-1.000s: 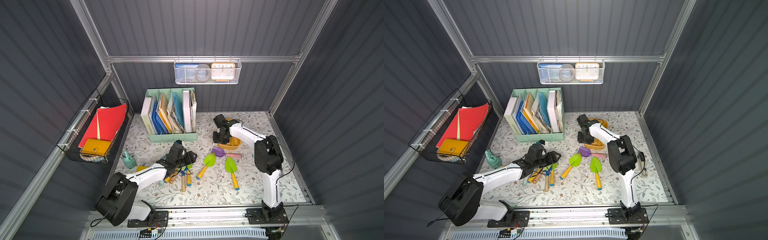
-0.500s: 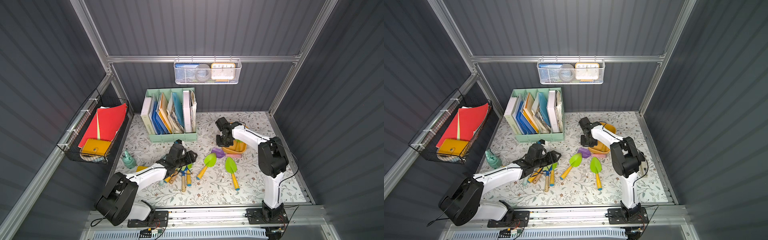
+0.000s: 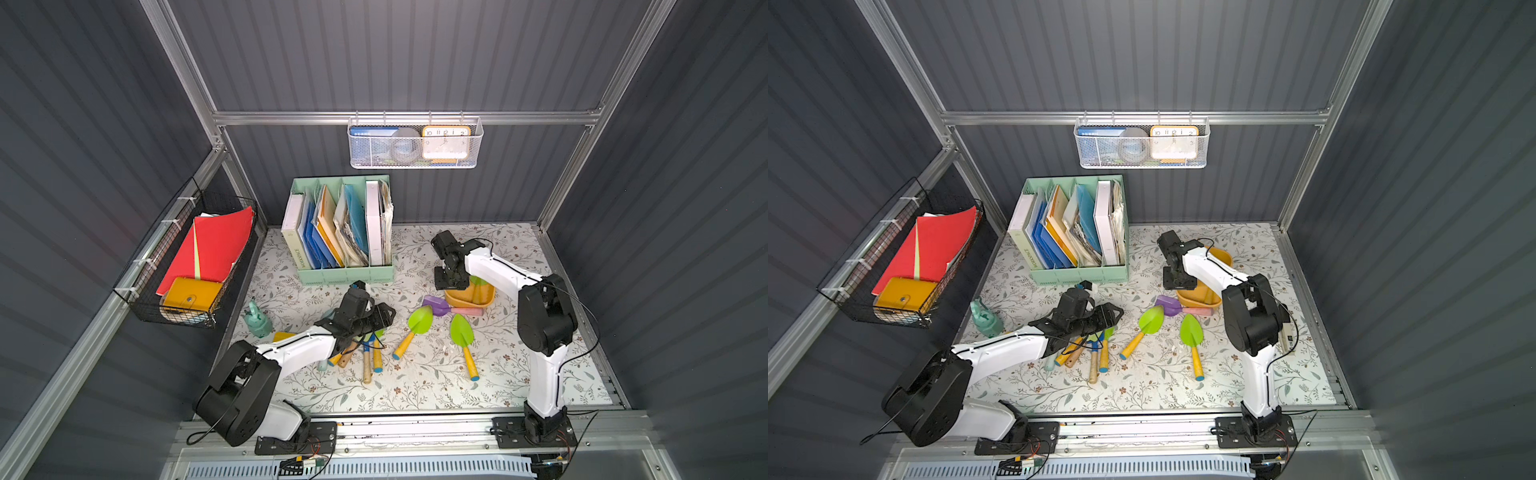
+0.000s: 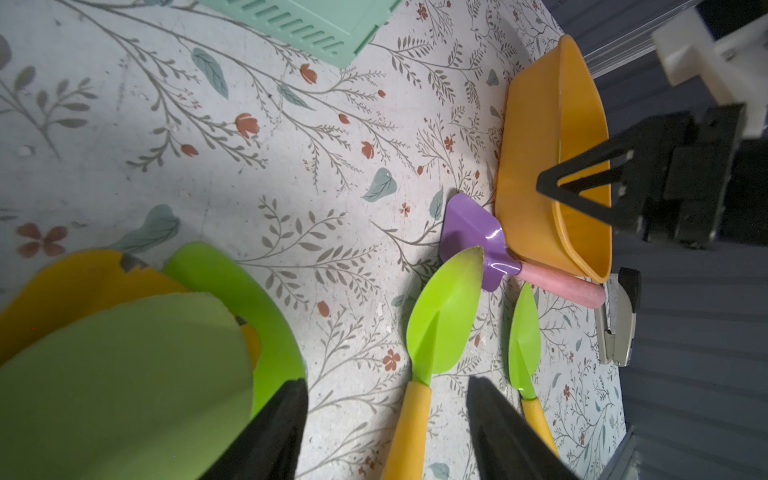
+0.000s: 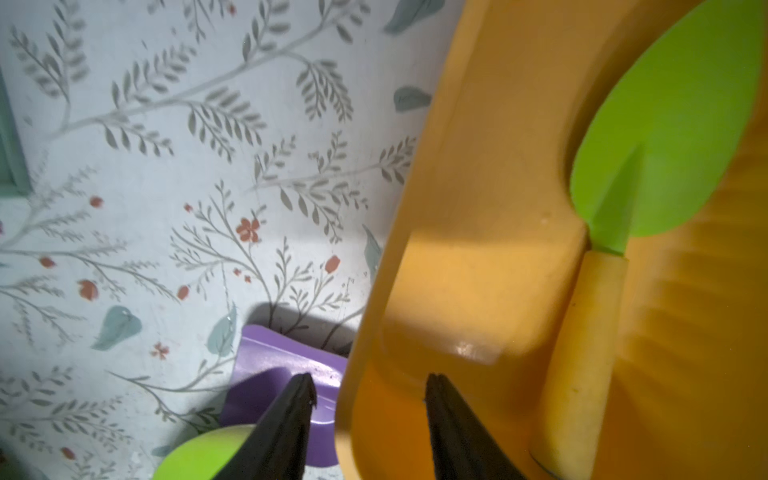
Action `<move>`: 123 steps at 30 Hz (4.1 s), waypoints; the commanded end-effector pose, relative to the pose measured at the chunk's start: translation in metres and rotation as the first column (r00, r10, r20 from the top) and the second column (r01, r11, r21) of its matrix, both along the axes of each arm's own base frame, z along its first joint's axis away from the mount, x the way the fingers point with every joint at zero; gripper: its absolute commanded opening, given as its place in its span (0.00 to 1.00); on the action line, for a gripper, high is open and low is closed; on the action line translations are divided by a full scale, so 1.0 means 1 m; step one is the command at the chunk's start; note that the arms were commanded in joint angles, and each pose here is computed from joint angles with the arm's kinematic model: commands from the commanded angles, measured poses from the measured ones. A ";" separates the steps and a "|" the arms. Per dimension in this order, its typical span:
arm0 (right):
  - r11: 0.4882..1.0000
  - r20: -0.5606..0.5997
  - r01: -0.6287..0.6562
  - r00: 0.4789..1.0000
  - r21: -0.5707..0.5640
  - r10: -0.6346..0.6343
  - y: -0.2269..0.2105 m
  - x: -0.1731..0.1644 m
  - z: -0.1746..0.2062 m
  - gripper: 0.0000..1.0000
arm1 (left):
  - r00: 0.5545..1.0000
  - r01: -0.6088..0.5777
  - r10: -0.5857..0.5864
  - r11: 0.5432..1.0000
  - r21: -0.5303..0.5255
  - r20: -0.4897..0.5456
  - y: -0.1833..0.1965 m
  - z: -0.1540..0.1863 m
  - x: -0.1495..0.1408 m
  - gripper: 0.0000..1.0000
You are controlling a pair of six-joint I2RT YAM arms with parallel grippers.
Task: Put the shovel into the storage box
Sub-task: Adjust the storage box at the center of the board, then pick up the shovel from the center of the board.
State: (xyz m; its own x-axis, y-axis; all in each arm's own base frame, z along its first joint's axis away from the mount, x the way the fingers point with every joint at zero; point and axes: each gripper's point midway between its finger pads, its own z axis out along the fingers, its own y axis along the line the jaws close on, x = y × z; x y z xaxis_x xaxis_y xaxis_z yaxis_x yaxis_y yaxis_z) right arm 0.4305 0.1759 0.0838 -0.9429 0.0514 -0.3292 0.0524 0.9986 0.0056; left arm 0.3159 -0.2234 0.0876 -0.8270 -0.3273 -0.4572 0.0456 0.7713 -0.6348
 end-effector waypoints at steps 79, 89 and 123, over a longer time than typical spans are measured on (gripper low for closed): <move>0.995 -0.153 0.077 0.986 0.057 -0.068 -0.048 -0.222 -0.020 0.59 | 0.970 0.242 -0.232 0.955 0.170 -0.075 -0.054 -0.007 -0.046 0.64; 0.994 -0.239 0.088 0.969 0.065 -0.071 -0.038 -0.236 -0.055 0.50 | 0.973 0.229 -0.218 0.960 0.161 -0.079 -0.056 -0.013 -0.046 0.64; 0.987 -0.194 -0.063 0.977 0.147 0.091 -0.010 -0.262 -0.002 0.17 | 0.985 0.169 -0.171 0.970 0.172 -0.004 -0.053 0.003 -0.035 0.64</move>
